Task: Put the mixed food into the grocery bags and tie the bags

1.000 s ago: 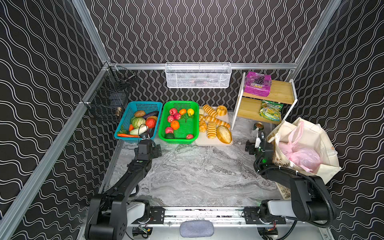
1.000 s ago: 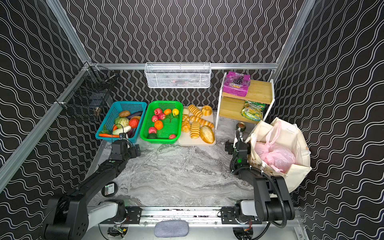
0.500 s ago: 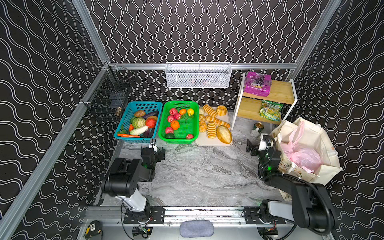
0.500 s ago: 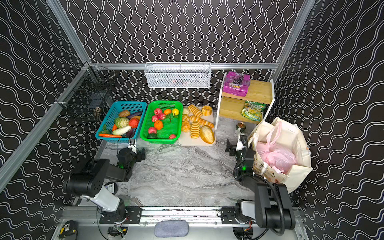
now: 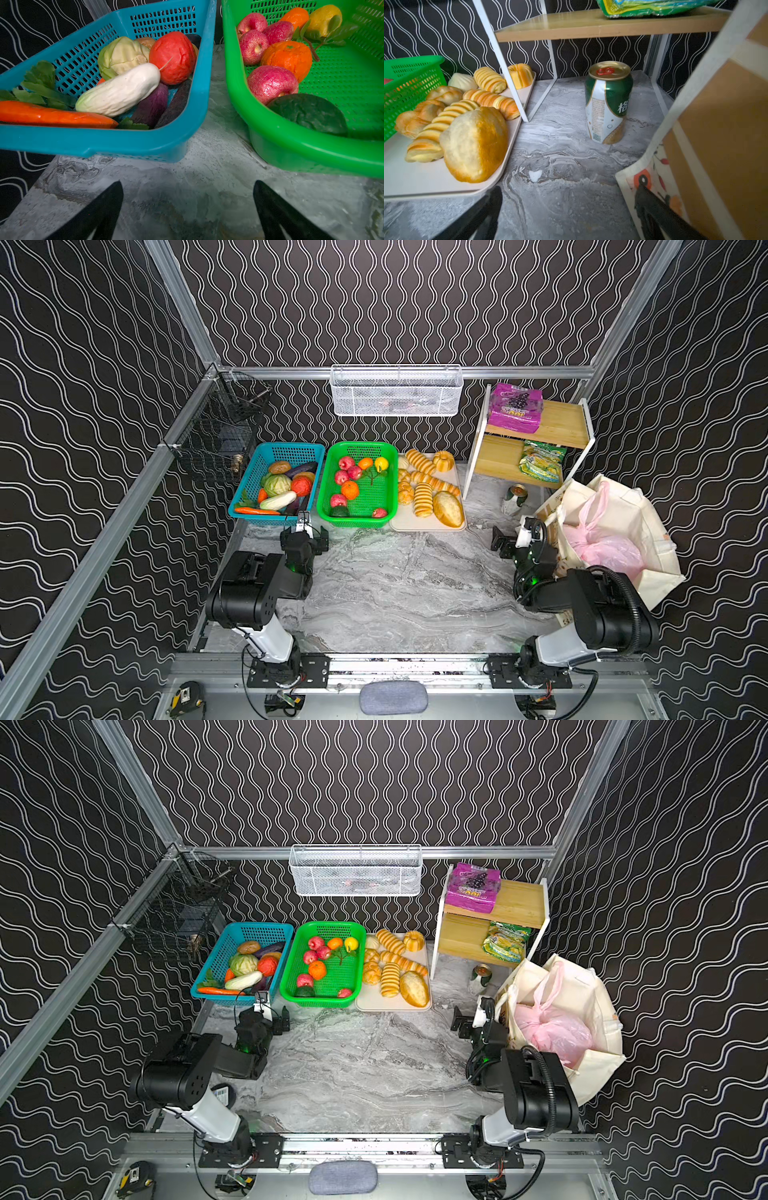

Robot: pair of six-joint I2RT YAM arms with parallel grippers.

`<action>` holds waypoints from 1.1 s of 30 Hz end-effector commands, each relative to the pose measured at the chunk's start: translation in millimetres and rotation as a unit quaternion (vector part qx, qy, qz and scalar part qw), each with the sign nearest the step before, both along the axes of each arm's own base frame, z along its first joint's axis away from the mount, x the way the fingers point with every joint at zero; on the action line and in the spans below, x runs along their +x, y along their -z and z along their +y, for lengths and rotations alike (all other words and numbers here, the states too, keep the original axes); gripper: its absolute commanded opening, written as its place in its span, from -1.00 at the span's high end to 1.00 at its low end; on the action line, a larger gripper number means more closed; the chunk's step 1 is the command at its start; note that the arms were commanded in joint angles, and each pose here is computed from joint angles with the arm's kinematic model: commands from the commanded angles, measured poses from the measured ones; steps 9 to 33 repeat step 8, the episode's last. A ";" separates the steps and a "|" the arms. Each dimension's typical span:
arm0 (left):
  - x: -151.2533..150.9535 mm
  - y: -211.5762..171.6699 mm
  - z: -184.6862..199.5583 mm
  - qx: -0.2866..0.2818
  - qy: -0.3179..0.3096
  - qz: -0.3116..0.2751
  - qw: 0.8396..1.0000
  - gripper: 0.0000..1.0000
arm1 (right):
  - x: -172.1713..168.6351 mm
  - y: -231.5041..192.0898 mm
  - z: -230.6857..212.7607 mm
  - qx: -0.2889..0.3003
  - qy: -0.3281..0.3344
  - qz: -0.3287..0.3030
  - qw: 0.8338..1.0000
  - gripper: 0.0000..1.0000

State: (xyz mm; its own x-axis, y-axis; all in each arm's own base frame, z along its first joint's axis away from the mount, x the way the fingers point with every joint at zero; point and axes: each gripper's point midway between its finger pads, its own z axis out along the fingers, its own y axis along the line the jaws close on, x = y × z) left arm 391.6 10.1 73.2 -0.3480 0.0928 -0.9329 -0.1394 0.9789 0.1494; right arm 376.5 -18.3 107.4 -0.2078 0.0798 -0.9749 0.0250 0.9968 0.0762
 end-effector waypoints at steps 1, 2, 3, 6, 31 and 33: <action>1.8 -5.2 0.8 0.000 -0.005 -0.011 1.000 -0.98 | 3.0 -10.1 -3.2 0.002 0.011 -0.016 1.000 -0.99; 1.6 -4.8 1.0 0.001 -0.005 -0.009 1.000 -0.98 | 2.8 -10.7 0.9 -0.001 -0.001 -0.018 1.000 -0.99; 2.5 -6.6 0.8 0.003 -0.004 -0.014 1.000 -0.98 | 5.0 -10.2 4.6 -0.002 -0.012 -0.020 1.000 -1.00; 2.6 -6.7 0.7 0.003 -0.004 -0.014 1.000 -0.97 | 6.1 -8.1 3.0 0.001 -0.009 -0.010 1.000 -1.00; 2.3 -6.0 0.9 0.001 -0.005 -0.011 1.000 -0.98 | 5.5 -10.0 3.5 0.000 -0.011 -0.018 1.000 -1.00; 2.3 -6.0 0.9 0.001 -0.005 -0.011 1.000 -0.98 | 5.5 -10.0 3.5 0.000 -0.011 -0.018 1.000 -1.00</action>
